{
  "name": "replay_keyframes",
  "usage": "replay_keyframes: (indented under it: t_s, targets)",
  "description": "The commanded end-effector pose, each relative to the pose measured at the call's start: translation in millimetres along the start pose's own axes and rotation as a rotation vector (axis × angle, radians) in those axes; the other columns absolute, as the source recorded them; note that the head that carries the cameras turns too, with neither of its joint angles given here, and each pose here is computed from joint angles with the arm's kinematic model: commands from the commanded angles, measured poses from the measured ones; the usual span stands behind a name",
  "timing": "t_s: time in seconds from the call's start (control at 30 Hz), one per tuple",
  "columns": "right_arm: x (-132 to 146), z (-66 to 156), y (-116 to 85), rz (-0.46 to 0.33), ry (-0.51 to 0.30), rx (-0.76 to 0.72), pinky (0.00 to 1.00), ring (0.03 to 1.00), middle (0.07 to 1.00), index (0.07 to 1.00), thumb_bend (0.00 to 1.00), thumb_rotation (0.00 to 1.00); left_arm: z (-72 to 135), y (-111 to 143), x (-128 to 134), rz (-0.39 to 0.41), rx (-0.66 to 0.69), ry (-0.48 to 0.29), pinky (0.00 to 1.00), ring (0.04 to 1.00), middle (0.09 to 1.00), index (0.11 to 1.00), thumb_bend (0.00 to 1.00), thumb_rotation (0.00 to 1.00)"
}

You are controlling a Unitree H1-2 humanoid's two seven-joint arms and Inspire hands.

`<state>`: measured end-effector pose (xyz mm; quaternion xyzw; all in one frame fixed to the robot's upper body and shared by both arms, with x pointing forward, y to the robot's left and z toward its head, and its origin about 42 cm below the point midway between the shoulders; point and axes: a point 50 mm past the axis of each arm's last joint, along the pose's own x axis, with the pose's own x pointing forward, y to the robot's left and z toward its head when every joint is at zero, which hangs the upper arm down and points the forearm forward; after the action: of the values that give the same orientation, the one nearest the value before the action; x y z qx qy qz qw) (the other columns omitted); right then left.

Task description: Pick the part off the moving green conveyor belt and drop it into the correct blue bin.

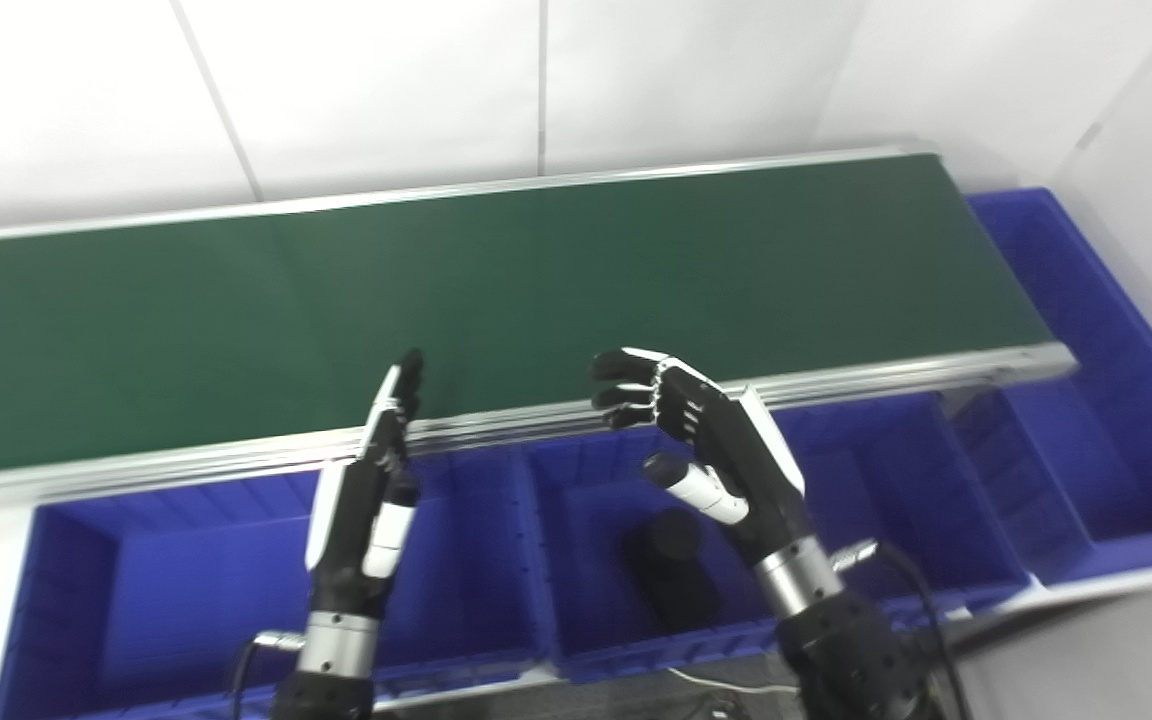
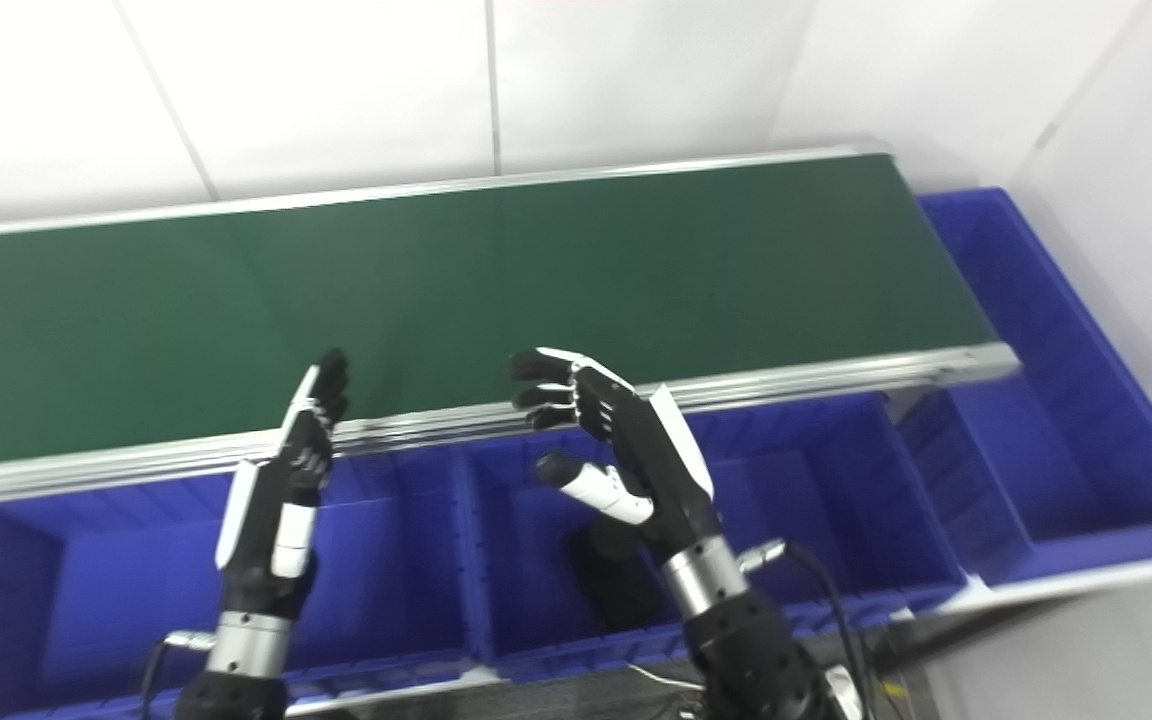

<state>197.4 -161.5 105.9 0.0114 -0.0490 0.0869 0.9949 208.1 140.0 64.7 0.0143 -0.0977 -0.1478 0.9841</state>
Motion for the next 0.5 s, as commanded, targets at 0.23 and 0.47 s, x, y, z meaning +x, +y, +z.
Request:
replay_keyframes:
  t_s: [0.23, 0.47]
  targets:
    - [3, -36, 19, -0.040, -0.050, 0.104, 1.00, 0.979, 0.949, 0.917, 0.98, 1.00, 3, 2, -6, -0.028, 0.019, -0.037, 1.00, 0.992, 0.971, 0.960, 0.60, 1.00]
    - [5, -49, 25, -0.044, -0.038, 0.099, 0.98, 0.940, 0.913, 0.905, 0.98, 1.00, 1, 2, -13, -0.035, 0.028, -0.022, 1.00, 1.000, 0.973, 0.959, 0.59, 1.00]
